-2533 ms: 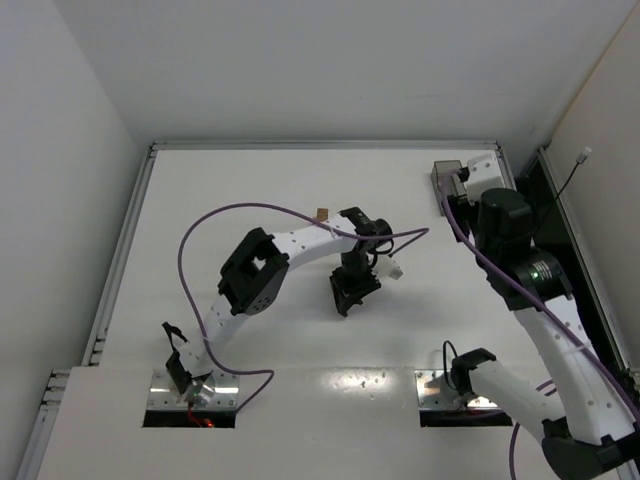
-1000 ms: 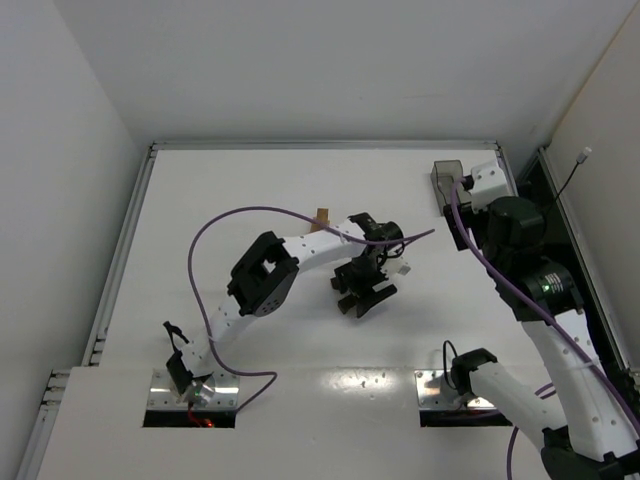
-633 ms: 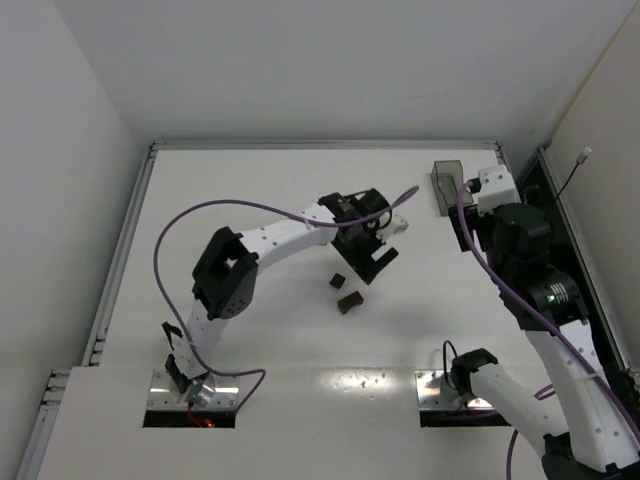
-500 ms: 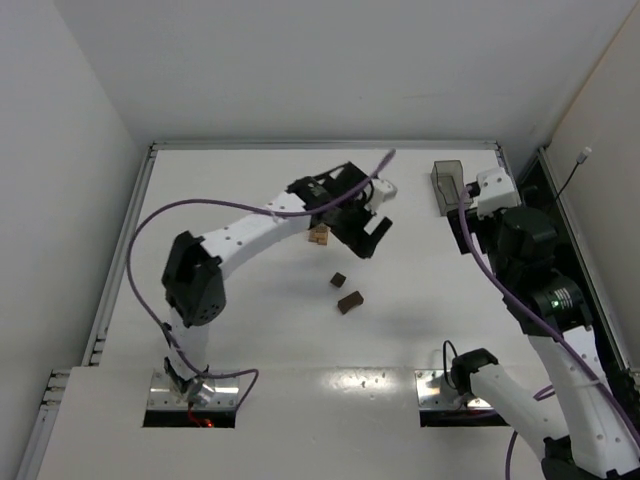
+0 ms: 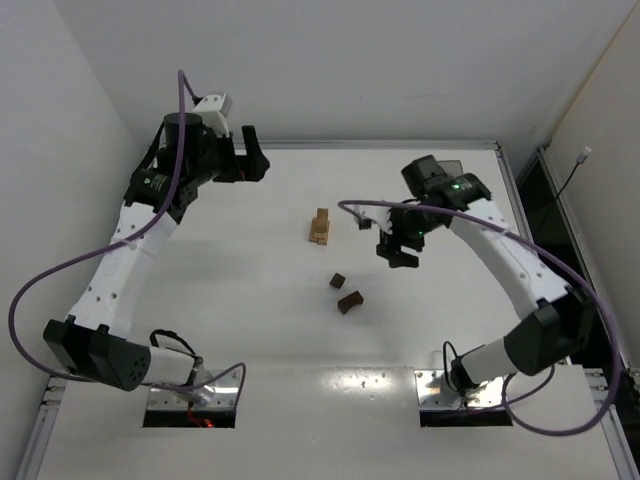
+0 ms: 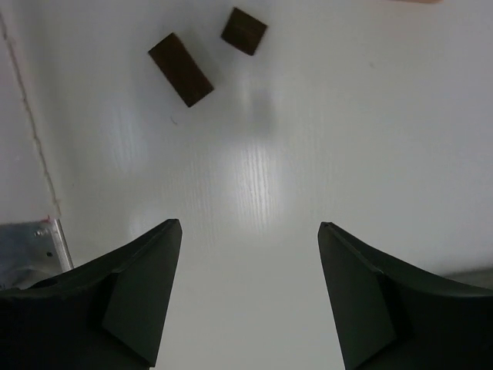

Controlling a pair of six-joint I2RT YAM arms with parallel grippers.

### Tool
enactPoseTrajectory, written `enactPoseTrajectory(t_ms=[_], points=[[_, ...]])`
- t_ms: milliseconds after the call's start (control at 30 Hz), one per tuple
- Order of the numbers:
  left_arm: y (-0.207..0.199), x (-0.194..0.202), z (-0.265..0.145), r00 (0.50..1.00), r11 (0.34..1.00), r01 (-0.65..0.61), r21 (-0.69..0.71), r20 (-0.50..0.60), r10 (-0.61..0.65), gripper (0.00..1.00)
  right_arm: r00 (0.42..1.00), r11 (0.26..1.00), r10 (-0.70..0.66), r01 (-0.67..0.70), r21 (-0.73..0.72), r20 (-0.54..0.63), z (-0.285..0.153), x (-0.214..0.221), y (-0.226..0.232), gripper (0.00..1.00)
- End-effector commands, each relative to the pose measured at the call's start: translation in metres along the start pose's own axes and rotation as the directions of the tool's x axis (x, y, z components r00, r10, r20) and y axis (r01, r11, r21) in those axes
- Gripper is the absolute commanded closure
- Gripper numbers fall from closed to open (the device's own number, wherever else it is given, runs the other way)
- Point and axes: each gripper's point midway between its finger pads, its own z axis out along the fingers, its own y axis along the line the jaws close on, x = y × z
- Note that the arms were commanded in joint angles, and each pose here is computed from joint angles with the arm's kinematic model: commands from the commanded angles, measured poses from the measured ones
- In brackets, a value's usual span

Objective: Build the wood block tower

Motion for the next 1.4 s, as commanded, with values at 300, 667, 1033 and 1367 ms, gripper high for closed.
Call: enactPoseTrajectory(t_ms=[300, 667, 1033, 1367], points=[[0.097, 0.084, 0.015, 0.959, 0.982, 0.140, -0.126, -0.231, -0.166, 0.00, 0.824, 0.819, -0.566, 0.565, -0.100, 0.016, 0.076, -0.017, 0.006, 0.33], [0.133, 0.097, 0.032, 0.914, 0.952, 0.277, -0.128, -0.273, -0.302, 0.00, 0.872, 0.806, -0.468, 0.488, -0.336, 0.144, 0.124, -0.029, 0.077, 0.45], [0.134, 0.105, 0.040, 0.895, 0.944, 0.311, -0.108, -0.300, -0.330, 0.00, 0.878, 0.773, -0.458, 0.470, -0.425, 0.138, 0.151, -0.027, 0.093, 0.47], [0.138, 0.113, 0.045, 0.881, 0.938, 0.331, -0.107, -0.321, -0.347, 0.00, 0.873, 0.799, -0.483, 0.473, -0.372, 0.074, 0.180, -0.023, 0.073, 0.49]])
